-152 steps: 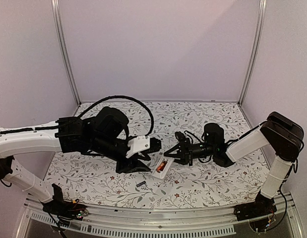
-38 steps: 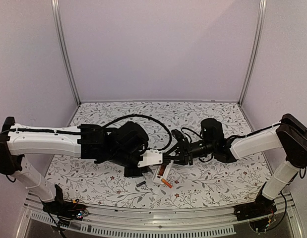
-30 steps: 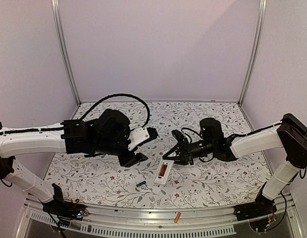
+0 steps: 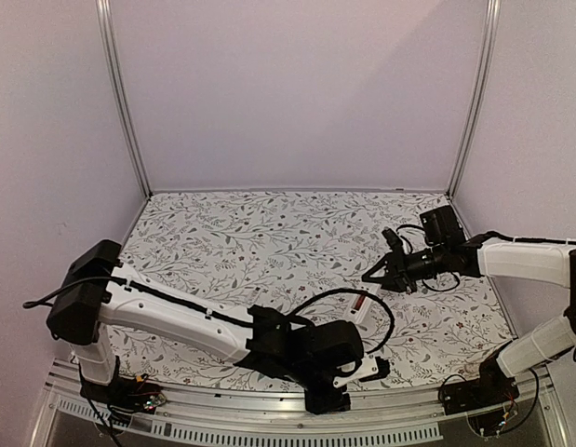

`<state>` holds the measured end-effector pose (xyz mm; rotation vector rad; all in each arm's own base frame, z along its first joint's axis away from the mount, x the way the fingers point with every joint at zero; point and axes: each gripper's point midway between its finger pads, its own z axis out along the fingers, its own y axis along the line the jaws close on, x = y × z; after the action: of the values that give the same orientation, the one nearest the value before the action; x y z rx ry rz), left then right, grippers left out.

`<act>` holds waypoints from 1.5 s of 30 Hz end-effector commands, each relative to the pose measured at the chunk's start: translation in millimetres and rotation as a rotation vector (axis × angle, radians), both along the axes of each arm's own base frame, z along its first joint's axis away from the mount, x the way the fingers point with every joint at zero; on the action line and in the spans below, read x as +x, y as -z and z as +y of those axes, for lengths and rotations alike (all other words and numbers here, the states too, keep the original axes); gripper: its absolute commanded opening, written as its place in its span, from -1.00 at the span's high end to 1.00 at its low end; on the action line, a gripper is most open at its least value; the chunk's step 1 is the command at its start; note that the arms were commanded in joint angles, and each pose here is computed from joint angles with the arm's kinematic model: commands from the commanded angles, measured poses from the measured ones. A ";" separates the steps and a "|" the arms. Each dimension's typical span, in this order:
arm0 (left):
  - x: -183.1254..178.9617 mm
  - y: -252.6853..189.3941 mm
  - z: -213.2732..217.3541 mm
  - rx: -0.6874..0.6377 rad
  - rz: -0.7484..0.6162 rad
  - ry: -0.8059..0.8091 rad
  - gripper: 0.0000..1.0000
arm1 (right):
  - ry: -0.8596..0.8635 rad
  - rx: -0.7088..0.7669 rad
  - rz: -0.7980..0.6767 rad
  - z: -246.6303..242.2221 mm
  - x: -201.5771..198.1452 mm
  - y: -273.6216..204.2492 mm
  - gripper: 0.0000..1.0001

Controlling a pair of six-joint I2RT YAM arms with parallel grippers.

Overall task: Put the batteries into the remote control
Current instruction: Pick up the battery from the corner of the board.

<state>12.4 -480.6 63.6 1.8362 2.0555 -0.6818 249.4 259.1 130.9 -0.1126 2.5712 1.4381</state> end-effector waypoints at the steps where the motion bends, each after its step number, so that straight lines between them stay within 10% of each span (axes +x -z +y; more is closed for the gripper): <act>1: -13.8 20.9 1.2 0.088 0.027 -0.001 -0.01 | 0.009 -0.014 -0.010 -9.3 -4.4 0.5 1.00; 28: 77.5 45.8 42.4 0.293 -0.172 -0.265 1.00 | 0.034 -0.014 -0.010 -26.0 5.9 0.1 1.00; 45: 241.5 -28.2 153.1 0.087 -0.091 -1.479 1.00 | 0.026 -0.017 -0.024 -25.2 9.9 -2.5 1.00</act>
<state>229.6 -367.7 88.0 0.4839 2.5332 -0.1340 254.0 233.0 126.9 -0.0777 2.5723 1.3932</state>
